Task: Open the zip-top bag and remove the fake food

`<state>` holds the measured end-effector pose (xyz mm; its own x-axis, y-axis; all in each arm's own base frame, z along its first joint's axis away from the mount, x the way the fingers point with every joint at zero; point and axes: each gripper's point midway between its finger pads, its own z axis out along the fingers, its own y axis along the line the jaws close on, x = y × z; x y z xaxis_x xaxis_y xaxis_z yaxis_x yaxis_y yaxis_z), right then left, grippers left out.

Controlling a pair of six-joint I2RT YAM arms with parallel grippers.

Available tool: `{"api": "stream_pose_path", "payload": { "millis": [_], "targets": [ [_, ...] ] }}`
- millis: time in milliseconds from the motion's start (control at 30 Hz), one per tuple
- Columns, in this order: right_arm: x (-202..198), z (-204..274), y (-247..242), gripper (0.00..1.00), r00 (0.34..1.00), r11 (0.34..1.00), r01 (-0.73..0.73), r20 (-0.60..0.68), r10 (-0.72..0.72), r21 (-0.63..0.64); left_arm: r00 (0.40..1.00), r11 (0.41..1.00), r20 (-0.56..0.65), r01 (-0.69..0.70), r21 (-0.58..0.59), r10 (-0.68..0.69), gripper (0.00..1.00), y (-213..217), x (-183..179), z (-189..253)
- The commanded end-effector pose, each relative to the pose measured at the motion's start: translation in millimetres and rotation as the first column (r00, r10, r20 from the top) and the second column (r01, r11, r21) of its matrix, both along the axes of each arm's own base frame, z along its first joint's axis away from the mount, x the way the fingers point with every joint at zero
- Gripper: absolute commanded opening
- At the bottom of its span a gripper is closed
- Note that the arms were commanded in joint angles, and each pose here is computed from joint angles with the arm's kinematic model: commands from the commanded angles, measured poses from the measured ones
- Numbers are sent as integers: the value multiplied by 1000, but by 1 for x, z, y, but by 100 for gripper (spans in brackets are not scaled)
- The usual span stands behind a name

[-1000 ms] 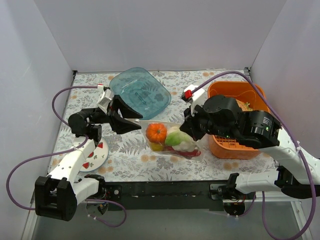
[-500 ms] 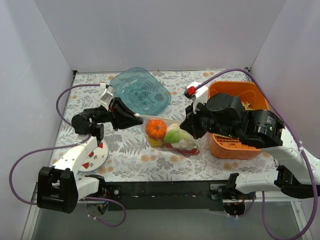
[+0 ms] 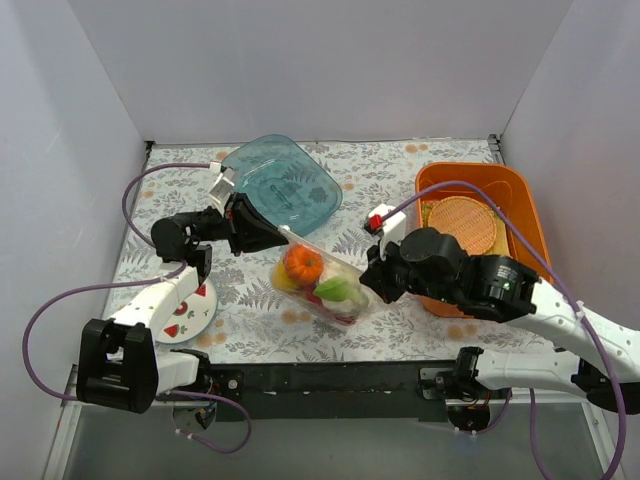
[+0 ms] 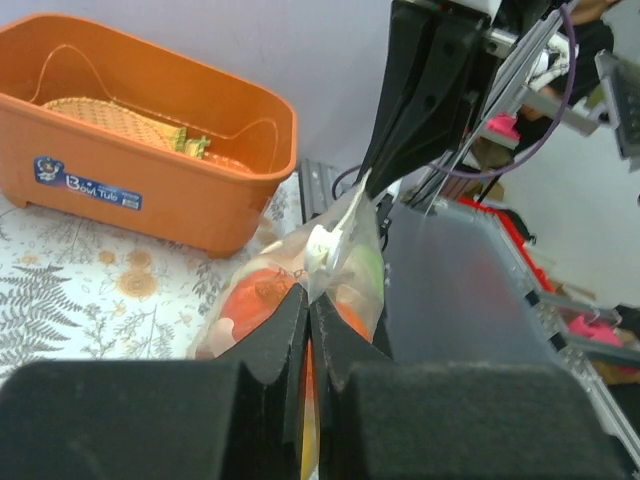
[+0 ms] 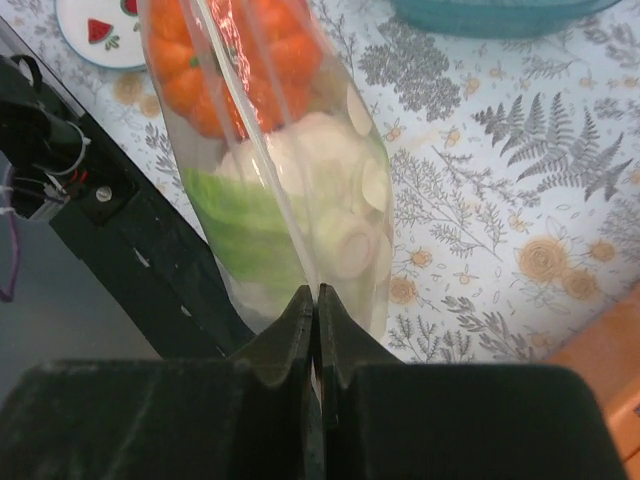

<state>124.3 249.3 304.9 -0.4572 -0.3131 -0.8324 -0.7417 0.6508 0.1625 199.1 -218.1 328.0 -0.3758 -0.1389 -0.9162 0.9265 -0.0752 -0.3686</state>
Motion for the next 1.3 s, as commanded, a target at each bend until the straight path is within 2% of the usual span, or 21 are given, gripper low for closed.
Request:
{"api": "stream_pose_path", "payload": {
  "millis": [0, 33, 67, 133, 167, 200, 300, 467, 533, 700, 733, 800, 833, 900, 1033, 1267],
  "targets": [
    [4, -36, 9, 11, 999, 998, -4, 35, 2, 66, 997, 999, 66, -39, 37, 36, 0, 0, 20, -5],
    [3, -43, 10, 12, 999, 997, -10, 34, 7, 71, 994, 998, 99, -50, 41, 46, 0, 0, 22, -10],
    [3, -48, 12, 14, 999, 997, -20, 39, 16, 79, 996, 997, 73, -58, 49, 54, 0, 0, 22, -20],
    [4, -67, 17, 23, 999, 998, -29, 43, 27, 59, 987, 994, 125, -105, 44, 99, 0, 1, 27, -27],
    [6, -72, 17, 27, 998, 998, -43, 57, 41, 40, 989, 993, 112, -105, 52, 99, 0, 0, 25, -36],
    [7, -72, 20, 38, 996, 998, -53, 70, 50, 42, 988, 993, 117, -104, 55, 97, 0, 0, 23, -37],
    [14, -65, 29, 51, 990, 997, -76, 121, 72, 31, 985, 991, 140, -111, 79, 99, 0, 0, 24, -47],
    [23, -15, 66, 53, 956, 979, -180, 251, 151, 95, 982, 985, 153, -127, 117, 109, 0, -2, 27, -52],
    [32, -8, 82, 54, 935, 971, -224, 298, 191, 83, 982, 985, 157, -125, 115, 106, 0, -3, 26, -51],
    [54, 33, 111, 56, 886, 925, -350, 374, 275, 149, 982, 985, 157, -128, 116, 109, 0, -3, 26, -50],
    [53, 30, 120, 56, 874, 900, -405, 356, 330, 160, 981, 985, 160, -127, 116, 107, 0, -3, 25, -50],
    [71, 39, 121, 56, 876, 891, -408, 361, 321, 197, 980, 985, 165, -132, 112, 112, 0, -3, 24, -48],
    [69, 33, 128, 55, 863, 865, -456, 340, 373, 210, 980, 985, 167, -130, 111, 111, 0, -4, 24, -48],
    [78, 36, 128, 53, 860, 845, -475, 335, 385, 248, 980, 985, 168, -131, 111, 111, 0, -3, 24, -48],
    [70, 33, 135, 52, 817, 779, -562, 330, 473, 277, 981, 985, 163, -128, 113, 109, 0, -4, 24, -49],
    [69, 25, 143, 51, 817, 760, -574, 277, 506, 305, 980, 984, 166, -130, 119, 109, 0, -3, 24, -49]
  ]
}}
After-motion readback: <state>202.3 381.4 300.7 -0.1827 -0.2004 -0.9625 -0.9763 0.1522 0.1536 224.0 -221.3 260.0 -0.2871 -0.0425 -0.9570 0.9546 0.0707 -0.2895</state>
